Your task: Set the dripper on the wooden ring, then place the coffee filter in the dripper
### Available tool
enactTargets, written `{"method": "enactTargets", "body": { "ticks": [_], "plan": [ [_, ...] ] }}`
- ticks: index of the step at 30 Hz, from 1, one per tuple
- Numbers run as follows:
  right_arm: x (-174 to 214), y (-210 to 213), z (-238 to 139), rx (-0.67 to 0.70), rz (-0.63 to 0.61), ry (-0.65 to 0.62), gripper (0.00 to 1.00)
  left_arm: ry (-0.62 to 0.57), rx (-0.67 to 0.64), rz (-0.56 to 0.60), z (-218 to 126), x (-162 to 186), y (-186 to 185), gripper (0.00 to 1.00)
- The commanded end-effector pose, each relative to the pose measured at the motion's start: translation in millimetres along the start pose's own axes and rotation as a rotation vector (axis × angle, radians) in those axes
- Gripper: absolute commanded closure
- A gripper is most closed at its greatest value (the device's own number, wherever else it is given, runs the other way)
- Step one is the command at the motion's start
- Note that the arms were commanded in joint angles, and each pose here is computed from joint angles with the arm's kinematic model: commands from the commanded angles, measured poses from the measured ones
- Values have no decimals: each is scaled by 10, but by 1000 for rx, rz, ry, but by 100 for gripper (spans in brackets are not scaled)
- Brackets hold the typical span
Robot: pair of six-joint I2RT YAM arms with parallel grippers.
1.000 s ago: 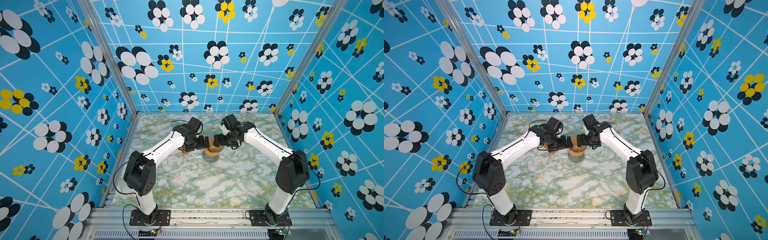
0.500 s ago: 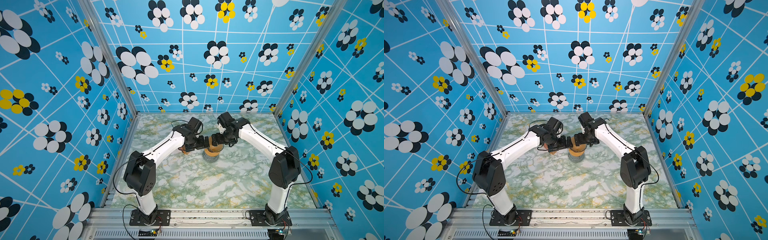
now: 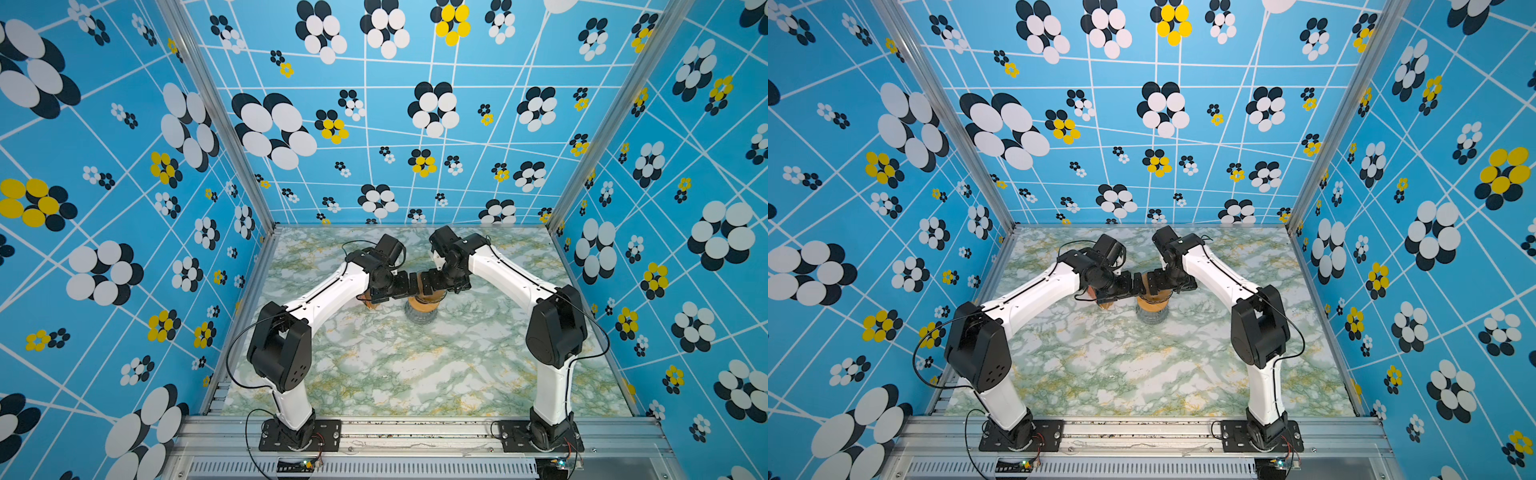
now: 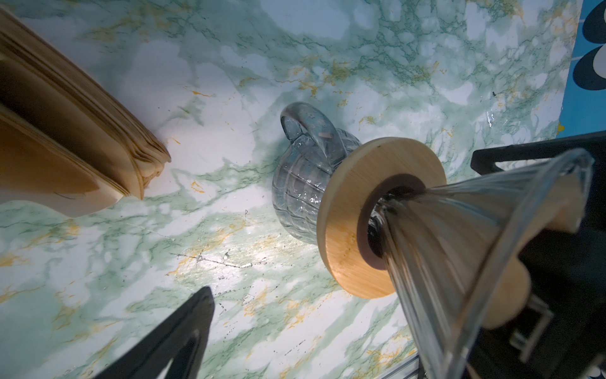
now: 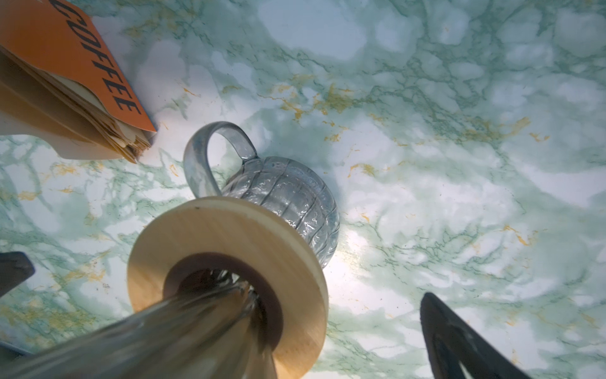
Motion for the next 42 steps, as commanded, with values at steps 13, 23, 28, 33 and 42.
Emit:
{"method": "enactTargets", "body": {
  "ticks": [13, 23, 28, 33, 42],
  "plan": [
    [-6, 10, -16, 3, 0, 40, 4, 21, 16, -38, -20, 20, 86, 0],
    [-64, 96, -455, -63, -9, -59, 4, 29, 142, -50, -223, -88, -75, 0],
    [-44, 79, -593, -78, 7, -97, 6, 30, 174, -39, -319, -100, -130, 1],
    [12, -3, -701, -116, 47, -138, 13, 21, 171, -22, -388, -136, -115, 1],
    [86, 8, -722, -236, 88, -175, 34, 52, 210, -2, -428, -202, -214, 31]
  ]
}}
Point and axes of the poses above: each gripper's point midway between its finger pads, its own z axis out along the fingers, its own y axis along the line the jaws close on, x = y × z, the point moved 5 cm from there along -z, back along the fingers, and after that the axes turned 13 degrees about -z, right-handed, at the moved point
